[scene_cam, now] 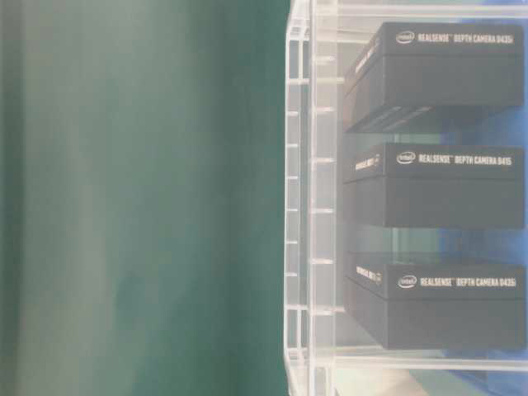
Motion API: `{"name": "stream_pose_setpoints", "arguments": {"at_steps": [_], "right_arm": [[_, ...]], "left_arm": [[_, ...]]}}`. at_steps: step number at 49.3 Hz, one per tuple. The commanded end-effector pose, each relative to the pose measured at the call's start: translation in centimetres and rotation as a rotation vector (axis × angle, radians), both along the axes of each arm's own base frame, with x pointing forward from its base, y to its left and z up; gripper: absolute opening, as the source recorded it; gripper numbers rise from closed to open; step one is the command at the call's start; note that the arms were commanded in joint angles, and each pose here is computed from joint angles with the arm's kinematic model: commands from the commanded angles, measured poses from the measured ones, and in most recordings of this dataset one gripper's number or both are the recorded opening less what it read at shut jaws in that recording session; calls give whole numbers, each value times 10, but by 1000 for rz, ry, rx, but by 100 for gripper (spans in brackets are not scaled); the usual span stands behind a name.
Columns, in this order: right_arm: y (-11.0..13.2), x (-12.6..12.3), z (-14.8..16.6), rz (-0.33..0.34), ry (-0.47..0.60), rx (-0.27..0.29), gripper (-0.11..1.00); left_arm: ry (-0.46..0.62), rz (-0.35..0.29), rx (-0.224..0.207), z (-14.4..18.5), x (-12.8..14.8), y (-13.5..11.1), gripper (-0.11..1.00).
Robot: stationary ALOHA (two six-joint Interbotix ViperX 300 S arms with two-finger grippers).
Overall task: Take the box out of the case with the right arm.
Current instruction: 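Raise the right gripper and swing it toward the clear case, then move the open right gripper above the middle black box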
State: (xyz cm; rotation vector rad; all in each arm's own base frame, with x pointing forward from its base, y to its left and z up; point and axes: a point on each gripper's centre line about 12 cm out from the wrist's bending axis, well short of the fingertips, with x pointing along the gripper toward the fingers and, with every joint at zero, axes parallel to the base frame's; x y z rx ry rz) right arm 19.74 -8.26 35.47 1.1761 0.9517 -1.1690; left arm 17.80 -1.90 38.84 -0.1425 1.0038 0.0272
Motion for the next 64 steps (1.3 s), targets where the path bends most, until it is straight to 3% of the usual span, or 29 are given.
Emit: {"name": "stream_pose_setpoints", "arguments": {"at_steps": [1,5,14,19,54,64], "right_arm": [[-1,0,3,-2,-16,-6,6],[-1,0,2,-6,-11,-6,21],[-1,-2,-5,-9,14,0,77],[-1,-2,-8,-11,29,2,95],[-4,-1,-9,-36,36,-11,95],[-7,11,-10,-63,39,-2,94]], "left_arm": [[-25,-2,0,8,1,0,2],[-25,-2,0,8,1,0,2],[-25,-2,0,8,1,0,2],[-23,-2,0,8,1,0,2],[-23,1,-2,8,2,0,2],[-18,1,-1,8,3,-1,2]]}}
